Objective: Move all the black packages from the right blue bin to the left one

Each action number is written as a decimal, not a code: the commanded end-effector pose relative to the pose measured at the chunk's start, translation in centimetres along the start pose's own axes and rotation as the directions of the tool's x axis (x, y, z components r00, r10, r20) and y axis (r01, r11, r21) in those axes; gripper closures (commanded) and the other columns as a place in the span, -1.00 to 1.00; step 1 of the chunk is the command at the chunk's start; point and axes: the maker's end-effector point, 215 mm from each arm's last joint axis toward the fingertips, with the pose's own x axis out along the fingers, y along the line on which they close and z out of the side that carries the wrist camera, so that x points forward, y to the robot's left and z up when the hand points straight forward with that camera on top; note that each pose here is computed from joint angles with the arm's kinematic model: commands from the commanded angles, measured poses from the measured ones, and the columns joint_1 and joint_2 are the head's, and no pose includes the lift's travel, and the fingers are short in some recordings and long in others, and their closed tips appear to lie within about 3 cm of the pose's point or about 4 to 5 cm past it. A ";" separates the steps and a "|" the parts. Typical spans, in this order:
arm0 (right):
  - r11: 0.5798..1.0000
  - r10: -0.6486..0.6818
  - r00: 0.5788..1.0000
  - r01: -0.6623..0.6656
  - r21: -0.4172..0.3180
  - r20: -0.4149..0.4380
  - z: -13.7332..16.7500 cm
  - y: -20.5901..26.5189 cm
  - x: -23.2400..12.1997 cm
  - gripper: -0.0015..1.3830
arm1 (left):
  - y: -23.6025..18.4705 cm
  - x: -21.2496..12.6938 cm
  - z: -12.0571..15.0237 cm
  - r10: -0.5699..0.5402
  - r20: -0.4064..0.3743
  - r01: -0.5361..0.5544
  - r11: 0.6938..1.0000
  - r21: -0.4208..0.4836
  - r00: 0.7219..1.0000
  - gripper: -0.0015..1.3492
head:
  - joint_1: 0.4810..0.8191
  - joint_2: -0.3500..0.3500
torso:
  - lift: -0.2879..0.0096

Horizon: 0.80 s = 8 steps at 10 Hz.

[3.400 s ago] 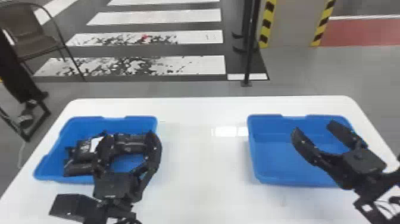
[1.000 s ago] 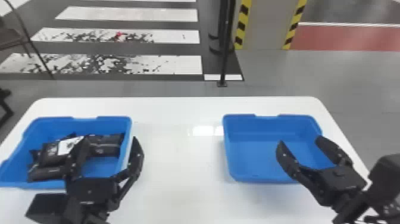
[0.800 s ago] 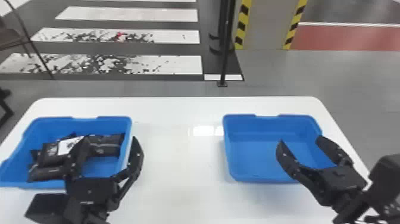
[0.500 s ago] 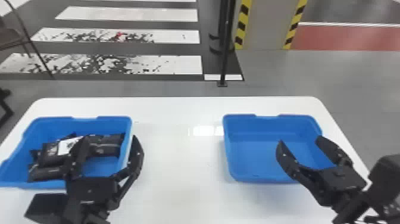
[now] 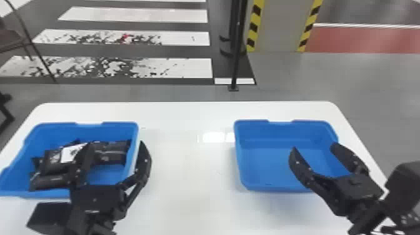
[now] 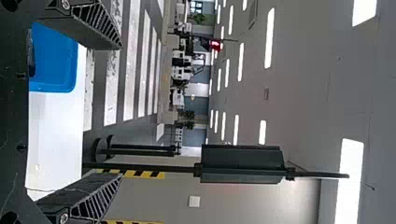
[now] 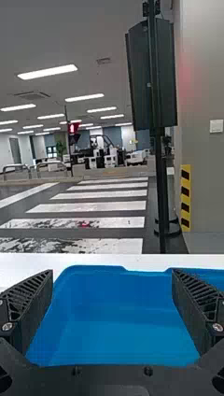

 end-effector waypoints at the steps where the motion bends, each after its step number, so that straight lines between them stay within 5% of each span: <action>1: 1.000 0.002 1.000 -0.002 0.000 -0.001 0.0 0.1 0.0 -0.87 | 0.1 0.0 0.1 0.001 0.002 -0.001 1.000 -0.001 1.000 -0.89 | 0.27 -0.10 | -0.10; 8: 1.000 0.001 1.000 0.000 -0.013 0.019 0.5 0.1 -0.1 -0.87 | 0.1 -0.1 -0.1 0.002 -0.003 -0.002 1.000 -0.004 1.000 -0.86 | 0.27 -0.10 | -0.10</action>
